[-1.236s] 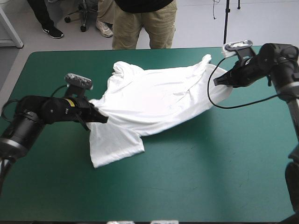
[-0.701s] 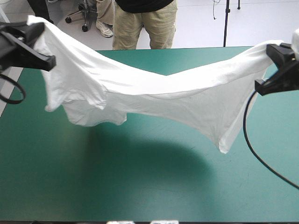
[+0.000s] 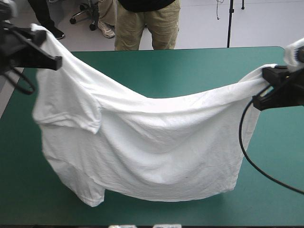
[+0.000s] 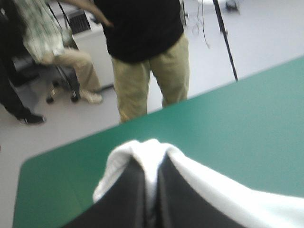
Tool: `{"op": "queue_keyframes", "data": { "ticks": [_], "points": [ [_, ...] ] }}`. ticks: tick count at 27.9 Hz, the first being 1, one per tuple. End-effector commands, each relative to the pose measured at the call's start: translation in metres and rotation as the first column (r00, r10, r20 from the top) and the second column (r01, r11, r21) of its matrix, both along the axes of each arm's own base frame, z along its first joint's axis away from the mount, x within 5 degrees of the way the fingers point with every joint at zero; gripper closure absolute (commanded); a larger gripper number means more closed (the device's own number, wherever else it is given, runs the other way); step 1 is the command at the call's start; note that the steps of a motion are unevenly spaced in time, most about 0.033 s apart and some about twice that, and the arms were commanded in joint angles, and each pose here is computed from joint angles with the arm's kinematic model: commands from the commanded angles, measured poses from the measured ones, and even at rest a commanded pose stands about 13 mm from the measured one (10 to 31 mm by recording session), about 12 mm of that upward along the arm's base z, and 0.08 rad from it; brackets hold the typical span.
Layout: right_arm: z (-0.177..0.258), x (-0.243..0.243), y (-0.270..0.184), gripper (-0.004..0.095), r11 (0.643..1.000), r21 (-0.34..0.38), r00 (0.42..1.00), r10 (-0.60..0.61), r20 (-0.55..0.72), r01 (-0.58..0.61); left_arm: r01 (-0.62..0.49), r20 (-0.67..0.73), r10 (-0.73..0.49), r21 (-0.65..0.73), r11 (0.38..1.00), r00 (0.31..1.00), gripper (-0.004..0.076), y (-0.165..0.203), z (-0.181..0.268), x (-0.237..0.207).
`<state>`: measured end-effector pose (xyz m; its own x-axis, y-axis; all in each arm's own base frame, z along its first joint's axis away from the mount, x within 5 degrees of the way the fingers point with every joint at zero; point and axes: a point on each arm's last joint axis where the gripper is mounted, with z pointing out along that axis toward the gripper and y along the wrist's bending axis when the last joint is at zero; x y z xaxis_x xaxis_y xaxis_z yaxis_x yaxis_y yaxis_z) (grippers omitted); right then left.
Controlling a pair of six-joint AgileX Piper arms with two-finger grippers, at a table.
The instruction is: Fold the cloth
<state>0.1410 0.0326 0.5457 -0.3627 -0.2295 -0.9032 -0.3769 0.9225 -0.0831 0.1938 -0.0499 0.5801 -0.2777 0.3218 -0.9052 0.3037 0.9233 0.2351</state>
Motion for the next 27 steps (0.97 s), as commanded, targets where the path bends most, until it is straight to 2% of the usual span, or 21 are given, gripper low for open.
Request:
{"op": "queue_keyframes", "data": {
  "ticks": [1,3,8,15,22,25,27],
  "points": [
    [-0.029,0.044,0.002,0.0921,1.000,0.014,0.994,-0.013,-0.113,0.015,0.005,-0.071,-0.005,0.006,1.000,0.997,0.0733,-0.012,-0.028,0.038],
    [-0.062,0.086,0.004,0.0921,1.000,0.008,0.978,-0.023,-0.208,0.026,-0.004,-0.180,0.014,0.053,0.999,0.984,0.0733,-0.021,-0.065,0.074],
    [-0.126,0.176,0.008,0.0921,0.999,-0.009,0.936,-0.043,-0.350,0.043,-0.003,-0.281,0.032,0.105,0.994,0.959,0.0733,-0.040,-0.128,0.145],
    [-0.189,0.270,0.010,0.0921,0.996,-0.015,0.928,-0.088,-0.363,0.088,-0.049,-0.178,0.059,0.057,0.997,0.982,0.0733,-0.055,-0.169,0.207],
    [-0.232,0.333,0.009,0.0915,0.994,-0.017,0.922,-0.104,-0.373,0.105,-0.104,-0.100,0.111,0.075,0.992,0.989,0.0733,-0.060,-0.207,0.247],
    [-0.242,0.350,0.003,0.0813,0.993,-0.015,0.924,-0.118,-0.364,0.121,-0.134,-0.114,0.142,0.076,0.988,0.983,0.0733,-0.058,-0.228,0.262],
    [-0.244,0.358,-0.005,0.0656,0.990,-0.011,0.927,-0.133,-0.352,0.138,-0.154,-0.137,0.161,0.059,0.986,0.977,0.0720,-0.050,-0.241,0.271]
  ]
}}
